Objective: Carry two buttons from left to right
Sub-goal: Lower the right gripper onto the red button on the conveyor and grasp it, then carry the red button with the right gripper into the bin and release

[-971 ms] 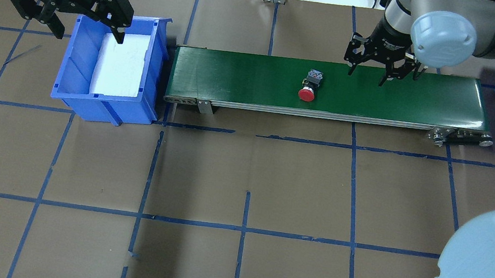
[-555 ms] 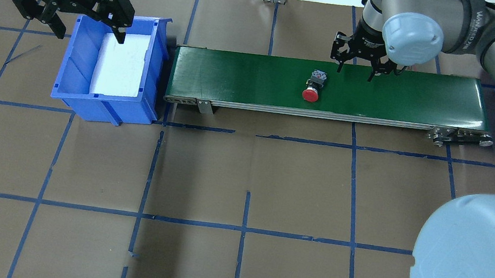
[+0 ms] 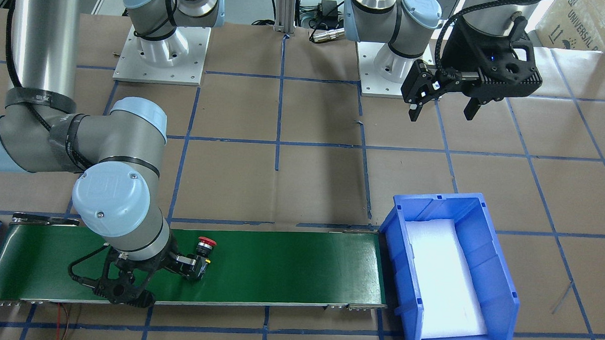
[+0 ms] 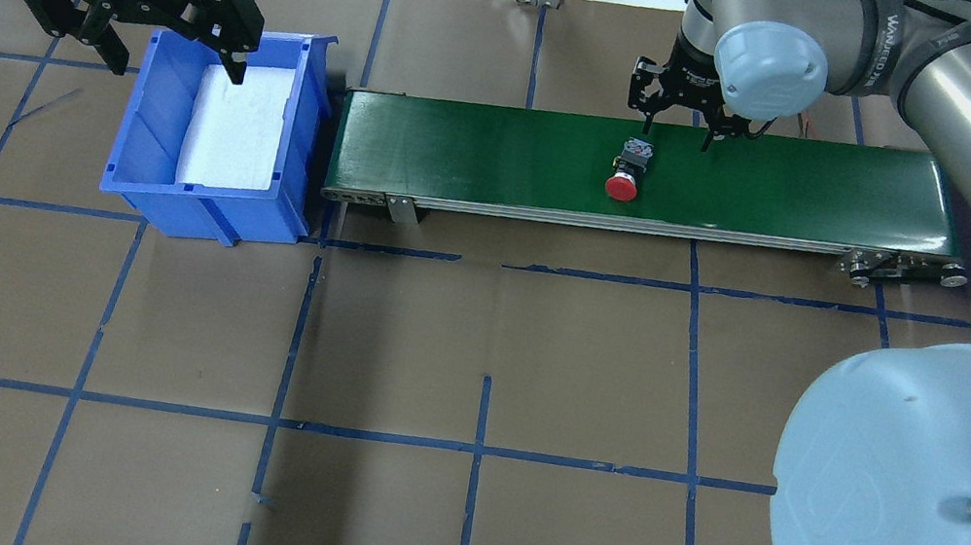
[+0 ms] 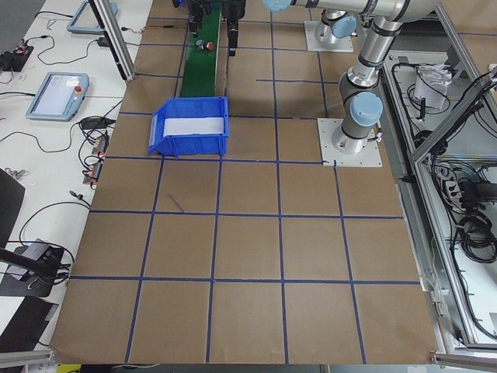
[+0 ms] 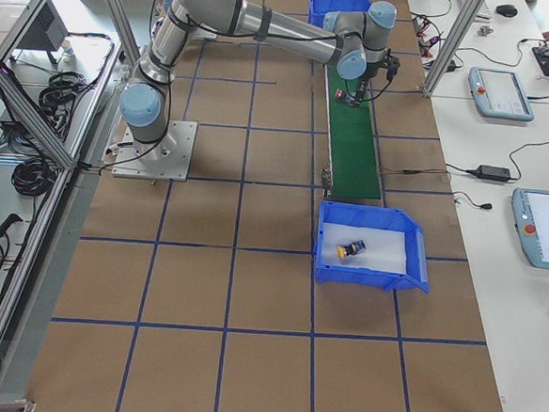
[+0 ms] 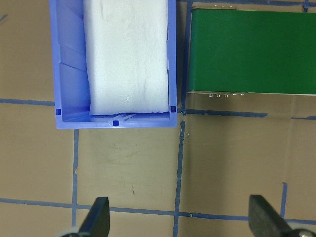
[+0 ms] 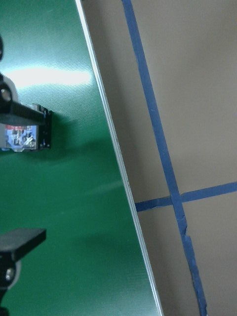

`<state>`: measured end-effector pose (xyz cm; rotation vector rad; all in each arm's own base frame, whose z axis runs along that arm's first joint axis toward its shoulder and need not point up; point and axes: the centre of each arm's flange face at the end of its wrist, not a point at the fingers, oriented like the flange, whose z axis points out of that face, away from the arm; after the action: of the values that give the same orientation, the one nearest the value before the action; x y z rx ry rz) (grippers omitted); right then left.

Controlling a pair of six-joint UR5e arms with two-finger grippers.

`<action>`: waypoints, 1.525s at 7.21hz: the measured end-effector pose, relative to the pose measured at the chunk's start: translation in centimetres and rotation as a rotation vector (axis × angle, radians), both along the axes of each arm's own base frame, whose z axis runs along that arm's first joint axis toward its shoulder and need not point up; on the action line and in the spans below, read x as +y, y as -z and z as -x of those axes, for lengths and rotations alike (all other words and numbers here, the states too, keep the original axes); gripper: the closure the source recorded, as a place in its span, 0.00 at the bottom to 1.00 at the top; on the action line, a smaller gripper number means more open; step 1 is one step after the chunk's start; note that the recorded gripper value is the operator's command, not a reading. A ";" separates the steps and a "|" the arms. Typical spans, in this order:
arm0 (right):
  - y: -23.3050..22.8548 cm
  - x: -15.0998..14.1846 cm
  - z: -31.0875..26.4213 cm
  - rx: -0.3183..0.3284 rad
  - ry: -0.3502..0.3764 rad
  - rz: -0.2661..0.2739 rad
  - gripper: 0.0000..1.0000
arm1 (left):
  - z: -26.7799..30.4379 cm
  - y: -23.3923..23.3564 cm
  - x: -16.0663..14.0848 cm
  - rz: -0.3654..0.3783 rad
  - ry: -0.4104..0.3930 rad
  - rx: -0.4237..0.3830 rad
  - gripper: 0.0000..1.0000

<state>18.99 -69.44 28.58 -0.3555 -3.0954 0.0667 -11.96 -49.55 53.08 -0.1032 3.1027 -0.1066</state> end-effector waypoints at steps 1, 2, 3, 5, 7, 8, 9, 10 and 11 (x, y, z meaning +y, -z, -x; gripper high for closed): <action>0.2 -0.2 -0.2 -0.001 -0.001 0.004 0.22 | 0.0 -0.1 0.1 0.001 0.001 0.000 0.00; 0.4 -0.4 -0.7 -0.001 -0.006 0.006 0.21 | 0.0 -0.2 0.1 0.005 0.001 -0.001 0.00; 0.6 -0.4 -1.0 -0.001 -0.011 0.005 0.21 | 0.0 -0.4 0.2 0.009 -0.002 -0.003 0.00; 1.1 -0.3 -1.2 -0.001 -0.015 -0.001 0.21 | -0.1 -0.6 0.3 0.013 -0.007 -0.004 0.00; 1.7 0.0 -1.1 0.001 -0.024 -0.012 0.33 | -0.1 -0.4 0.3 0.008 -0.008 -0.003 0.00; 2.2 0.3 -0.9 0.003 -0.033 -0.023 0.58 | -0.1 -0.3 0.3 0.005 -0.008 -0.002 0.00; 2.6 0.6 -0.7 0.005 -0.056 -0.035 0.78 | -0.1 -0.2 0.3 0.003 -0.008 -0.002 0.00; 2.9 0.7 -0.3 0.007 -0.083 -0.047 0.90 | -0.1 -0.1 0.2 0.001 -0.008 -0.002 0.00; 3.0 0.7 0.3 0.007 -0.100 -0.052 0.92 | -0.1 -0.1 0.2 0.000 -0.008 -0.002 0.00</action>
<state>18.68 -68.77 25.61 -0.1977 -3.0992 -0.0101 -11.89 -49.40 53.14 -0.1148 3.0999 -0.1069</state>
